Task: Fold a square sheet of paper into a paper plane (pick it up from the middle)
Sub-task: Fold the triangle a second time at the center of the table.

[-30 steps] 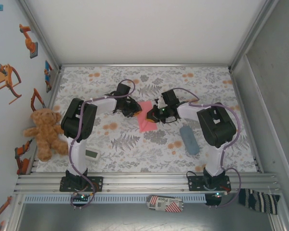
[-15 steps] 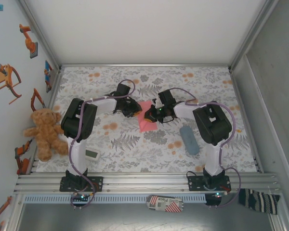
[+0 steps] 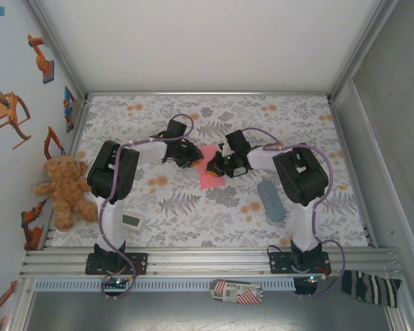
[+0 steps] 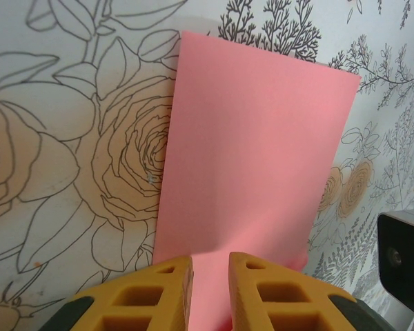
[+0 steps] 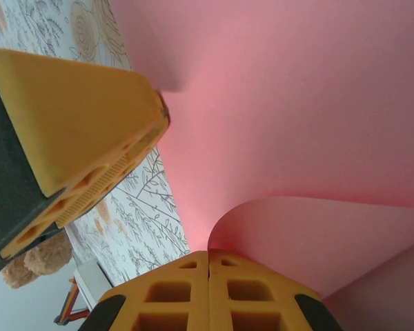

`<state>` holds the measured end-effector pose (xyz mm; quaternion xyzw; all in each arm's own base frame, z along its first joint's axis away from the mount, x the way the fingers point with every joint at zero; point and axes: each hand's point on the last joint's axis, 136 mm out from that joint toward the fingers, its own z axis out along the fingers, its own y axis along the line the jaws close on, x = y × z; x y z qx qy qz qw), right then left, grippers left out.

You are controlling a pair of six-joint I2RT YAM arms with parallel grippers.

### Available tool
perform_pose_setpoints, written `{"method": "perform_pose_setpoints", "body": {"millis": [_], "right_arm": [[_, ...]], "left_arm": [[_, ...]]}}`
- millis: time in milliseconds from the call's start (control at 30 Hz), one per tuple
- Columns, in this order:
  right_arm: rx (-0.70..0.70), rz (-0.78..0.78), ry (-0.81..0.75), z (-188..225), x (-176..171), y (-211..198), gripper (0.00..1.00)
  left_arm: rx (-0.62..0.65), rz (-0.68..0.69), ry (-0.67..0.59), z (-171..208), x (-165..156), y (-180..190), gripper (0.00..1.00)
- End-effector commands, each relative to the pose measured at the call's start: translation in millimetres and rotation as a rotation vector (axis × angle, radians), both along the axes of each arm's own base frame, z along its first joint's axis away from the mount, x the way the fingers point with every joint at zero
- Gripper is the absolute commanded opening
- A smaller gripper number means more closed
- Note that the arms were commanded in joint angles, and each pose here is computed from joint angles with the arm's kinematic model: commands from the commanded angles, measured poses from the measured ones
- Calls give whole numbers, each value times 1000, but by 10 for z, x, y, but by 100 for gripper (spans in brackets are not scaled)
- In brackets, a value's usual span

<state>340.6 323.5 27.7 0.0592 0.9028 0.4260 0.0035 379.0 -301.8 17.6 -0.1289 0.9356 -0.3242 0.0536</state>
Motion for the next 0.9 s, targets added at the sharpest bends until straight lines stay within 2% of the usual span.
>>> {"method": "perform_pose_setpoints", "body": {"millis": [0, 867], "right_arm": [[22, 5, -29, 59, 73, 88, 0], [-24, -18, -24, -33, 84, 47, 0]], "left_arm": [[61, 20, 86, -297, -164, 133, 23], [63, 20, 91, -310, -188, 146, 23]]}}
